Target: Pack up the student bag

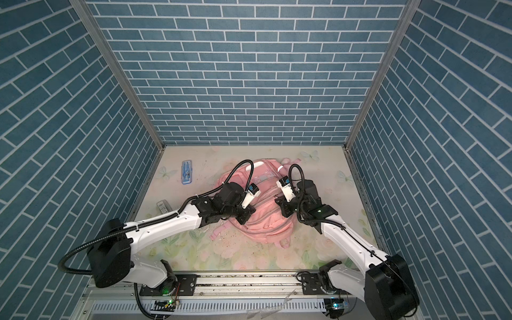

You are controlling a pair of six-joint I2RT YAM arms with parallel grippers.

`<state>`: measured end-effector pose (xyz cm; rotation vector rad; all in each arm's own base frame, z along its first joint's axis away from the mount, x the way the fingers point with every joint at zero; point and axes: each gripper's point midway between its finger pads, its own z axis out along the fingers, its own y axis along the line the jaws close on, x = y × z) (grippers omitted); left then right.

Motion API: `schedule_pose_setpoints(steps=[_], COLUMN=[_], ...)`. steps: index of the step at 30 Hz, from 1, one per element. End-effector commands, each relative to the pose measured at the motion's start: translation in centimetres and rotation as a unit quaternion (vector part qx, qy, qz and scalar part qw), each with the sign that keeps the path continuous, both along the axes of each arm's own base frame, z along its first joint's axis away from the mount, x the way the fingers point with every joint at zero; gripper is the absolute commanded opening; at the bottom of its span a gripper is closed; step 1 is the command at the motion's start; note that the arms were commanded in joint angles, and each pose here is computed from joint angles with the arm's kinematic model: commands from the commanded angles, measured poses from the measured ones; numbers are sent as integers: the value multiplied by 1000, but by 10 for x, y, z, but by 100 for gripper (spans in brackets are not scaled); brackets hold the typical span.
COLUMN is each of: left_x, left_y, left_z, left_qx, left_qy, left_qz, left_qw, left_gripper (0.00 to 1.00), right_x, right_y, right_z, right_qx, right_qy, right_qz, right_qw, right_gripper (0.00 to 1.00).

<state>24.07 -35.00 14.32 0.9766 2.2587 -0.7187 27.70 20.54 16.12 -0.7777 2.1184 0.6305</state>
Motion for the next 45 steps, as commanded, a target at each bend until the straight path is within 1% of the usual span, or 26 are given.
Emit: schedule_pose_setpoints(steps=[1,3,5,8,9,12,16,17,19,21,23,25,27,30,33,42,45], left_x=[4,14,25,39,45,55,51,49,49,53,55,54,50,46,45,54,52], left_y=[-54,-63,-65,-62,-60,-58,-63,-61,-50,-26,-3,18,34,48,51,40,36], left_z=[59,66,71,77,80,85,79,76,65,51,39,28,20,8,2,-24,-34], left_qx=[-119,-127,-136,-140,-139,-122,-119,-109,-76,-25,17,52,75,99,90,92,88], left_qy=[-7,-13,-13,-16,-25,-48,-49,-56,-81,-120,-151,-187,-219,-267,-290,-319,-313], left_qz=[-44,-46,-40,-25,-16,-3,-17,-22,-24,-22,-29,-55,-86,-136,-170,-214,-231], left_qw=[992,991,990,990,990,991,992,992,994,992,988,979,969,949,938,919,917], left_gripper=[0,0,0,0,0,0,0,5,33,47,54,57,60,63,64,64,64], right_x=[5,-3,-14,-31,-36,-44,-39,-37,-32,-29,-29,-30,-31,-32,-33,-32,-31], right_y=[-4,3,12,20,21,24,24,25,23,21,19,18,18,17,16,15,15], right_z=[6,7,11,17,17,15,4,4,6,9,11,11,11,10,10,11,11], right_qx=[-43,-33,-4,28,34,57,49,47,45,50,53,56,57,58,59,62,64], right_qy=[-31,-33,-34,-51,-61,-62,-43,-41,-43,-51,-57,-58,-57,-53,-54,-46,-45], right_qz=[28,62,92,119,124,131,123,121,112,100,95,93,91,87,87,77,74], right_qw=[998,997,995,991,990,988,990,991,992,992,992,992,993,993,993,994,994], right_gripper=[0,0,0,0,0,0,0,0,0,0,0,0,0,0,0,0,0])
